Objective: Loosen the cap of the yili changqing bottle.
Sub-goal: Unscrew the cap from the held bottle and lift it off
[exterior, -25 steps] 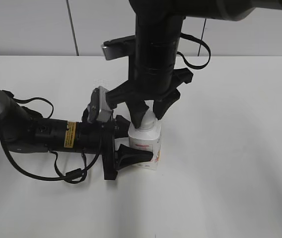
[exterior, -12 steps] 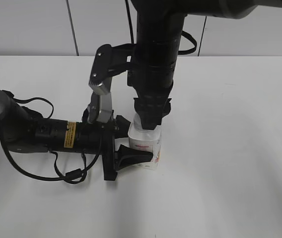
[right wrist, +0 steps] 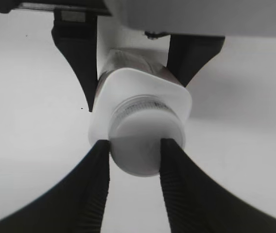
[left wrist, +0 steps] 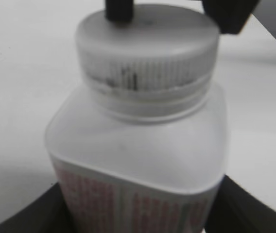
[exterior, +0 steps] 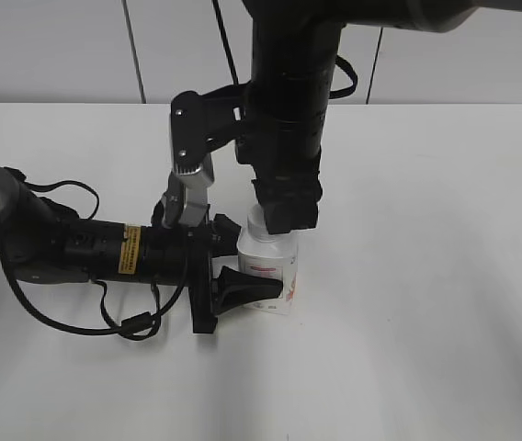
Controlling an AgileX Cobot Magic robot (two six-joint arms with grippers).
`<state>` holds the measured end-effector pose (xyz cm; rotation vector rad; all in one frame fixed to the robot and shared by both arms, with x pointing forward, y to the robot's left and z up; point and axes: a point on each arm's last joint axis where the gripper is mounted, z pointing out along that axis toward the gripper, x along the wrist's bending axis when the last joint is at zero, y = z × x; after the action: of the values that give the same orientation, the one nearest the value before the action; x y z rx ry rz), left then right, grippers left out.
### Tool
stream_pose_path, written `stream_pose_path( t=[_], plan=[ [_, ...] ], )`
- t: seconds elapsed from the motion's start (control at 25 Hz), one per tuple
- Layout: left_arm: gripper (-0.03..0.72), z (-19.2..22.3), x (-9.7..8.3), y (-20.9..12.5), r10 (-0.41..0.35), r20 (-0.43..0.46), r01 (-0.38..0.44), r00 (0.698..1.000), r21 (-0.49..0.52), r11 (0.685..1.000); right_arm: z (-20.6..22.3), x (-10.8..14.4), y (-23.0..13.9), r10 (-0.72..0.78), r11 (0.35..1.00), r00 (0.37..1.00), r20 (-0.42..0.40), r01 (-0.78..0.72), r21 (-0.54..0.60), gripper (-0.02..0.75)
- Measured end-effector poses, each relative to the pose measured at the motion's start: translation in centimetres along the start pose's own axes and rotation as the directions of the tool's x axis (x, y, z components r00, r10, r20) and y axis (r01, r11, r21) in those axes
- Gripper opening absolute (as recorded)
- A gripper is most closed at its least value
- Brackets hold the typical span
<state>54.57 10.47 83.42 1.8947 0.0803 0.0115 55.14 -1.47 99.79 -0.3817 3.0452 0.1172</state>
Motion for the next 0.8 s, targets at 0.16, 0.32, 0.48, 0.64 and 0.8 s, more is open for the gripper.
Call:
stream_pose_path(
  t=[0.16,0.32,0.48,0.64,0.8],
  plan=[
    [0.417,0.0,0.0,0.0,0.0,0.0,0.0,1.0,-0.001,1.0,-0.5,-0.4,0.2,0.098,0.995,0.995,0.019,-0.098,-0.009,0.44],
    [0.417,0.0,0.0,0.0,0.002,0.003,-0.002,1.0,0.0,1.0,-1.8,-1.0,0.6,0.186,0.982,0.981,0.055,-0.183,-0.046,0.562],
    [0.415,0.0,0.0,0.0,0.003,0.005,-0.003,1.0,0.0,1.0,-2.4,-1.1,0.9,0.407,0.911,0.913,0.034,-0.402,-0.092,0.575],
    [0.415,0.0,-0.1,0.0,0.005,0.01,-0.005,1.0,0.001,1.0,-3.2,-1.0,0.9,0.706,0.704,0.709,0.005,-0.7,-0.116,0.575],
    [0.415,0.0,-0.1,0.0,0.005,0.01,-0.005,1.0,0.001,1.0,-3.4,-1.0,0.7,0.918,0.392,0.396,-0.016,-0.913,-0.114,0.575]
  ],
)
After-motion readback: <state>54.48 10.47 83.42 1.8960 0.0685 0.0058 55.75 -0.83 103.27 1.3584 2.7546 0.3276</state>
